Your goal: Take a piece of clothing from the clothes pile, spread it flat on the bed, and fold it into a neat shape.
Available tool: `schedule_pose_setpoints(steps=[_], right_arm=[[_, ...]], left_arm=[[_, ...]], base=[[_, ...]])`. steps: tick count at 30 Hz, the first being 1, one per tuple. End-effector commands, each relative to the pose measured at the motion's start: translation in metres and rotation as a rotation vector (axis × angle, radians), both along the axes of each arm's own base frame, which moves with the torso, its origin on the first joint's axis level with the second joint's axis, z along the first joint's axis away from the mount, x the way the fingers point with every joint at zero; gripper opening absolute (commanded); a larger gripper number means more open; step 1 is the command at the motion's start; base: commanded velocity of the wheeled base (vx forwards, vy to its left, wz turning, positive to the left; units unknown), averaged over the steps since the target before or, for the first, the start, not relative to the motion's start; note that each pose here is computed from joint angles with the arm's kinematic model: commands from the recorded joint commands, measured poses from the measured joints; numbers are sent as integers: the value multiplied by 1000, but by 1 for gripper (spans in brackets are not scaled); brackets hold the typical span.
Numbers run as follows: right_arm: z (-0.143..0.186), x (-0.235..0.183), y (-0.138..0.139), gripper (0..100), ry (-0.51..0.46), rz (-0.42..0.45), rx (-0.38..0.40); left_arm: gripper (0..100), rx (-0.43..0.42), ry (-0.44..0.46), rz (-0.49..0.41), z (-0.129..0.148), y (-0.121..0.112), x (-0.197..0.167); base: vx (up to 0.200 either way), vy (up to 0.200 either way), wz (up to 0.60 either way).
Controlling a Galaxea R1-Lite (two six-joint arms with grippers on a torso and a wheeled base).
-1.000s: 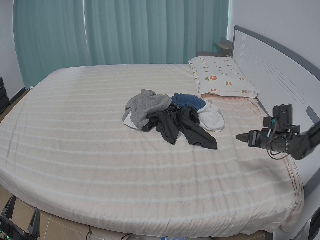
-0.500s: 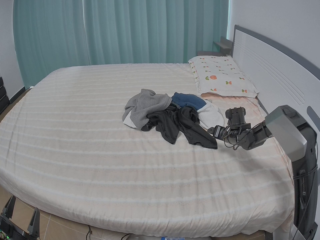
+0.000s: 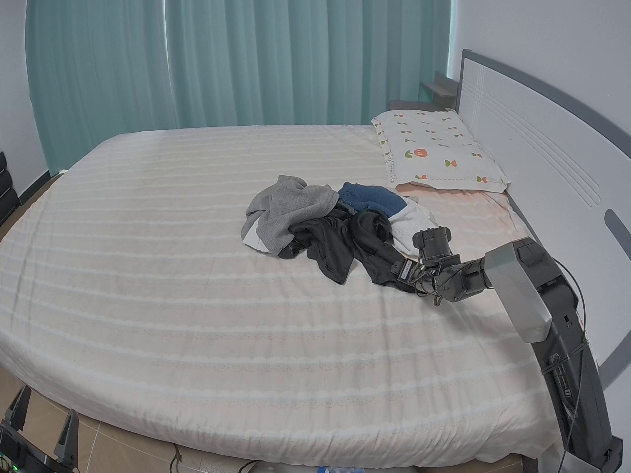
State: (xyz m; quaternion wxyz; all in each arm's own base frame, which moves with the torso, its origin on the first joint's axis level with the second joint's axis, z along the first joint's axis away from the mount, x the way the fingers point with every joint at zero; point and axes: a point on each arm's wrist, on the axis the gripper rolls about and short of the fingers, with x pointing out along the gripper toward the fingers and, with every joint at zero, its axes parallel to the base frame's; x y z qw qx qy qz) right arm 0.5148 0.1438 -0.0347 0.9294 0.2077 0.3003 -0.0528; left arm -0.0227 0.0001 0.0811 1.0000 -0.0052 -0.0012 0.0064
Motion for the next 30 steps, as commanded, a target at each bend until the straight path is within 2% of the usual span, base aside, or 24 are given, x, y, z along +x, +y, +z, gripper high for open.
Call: schedule_pose_setpoints(steps=[1, 4, 5, 11, 20, 24, 28, 30], right_arm=[[-12, 3, 3, 100, 6, 2, 2], [-8, 4, 4, 100, -2, 3, 3], [-5, 3, 5, 0, -4, 0, 0], [8, 0, 2, 0, -15, -19, -32], [31, -26, -4, 0, 26, 22, -95], [59, -48, -8, 0, 6, 33, -75], [82, -77, -8, 0, -18, 86, -26], [107, -108, -13, 0, -55, 146, 59]], left_arm=[[100, 0, 5, 1, -5, 0, 0], [100, 0, 7, 1, -5, 0, 1], [100, 0, 5, 1, -5, 0, 0], [100, 0, 5, 1, -5, 0, 0], [100, 0, 7, 1, -5, 0, 1], [100, 0, 7, 1, -5, 0, 1], [100, 0, 7, 1, -5, 0, 1], [100, 0, 7, 1, -5, 0, 1]], base=[[0, 0, 0], [0, 0, 0], [0, 0, 0], [0, 0, 0], [0, 0, 0], [0, 0, 0], [0, 0, 0], [0, 0, 0]])
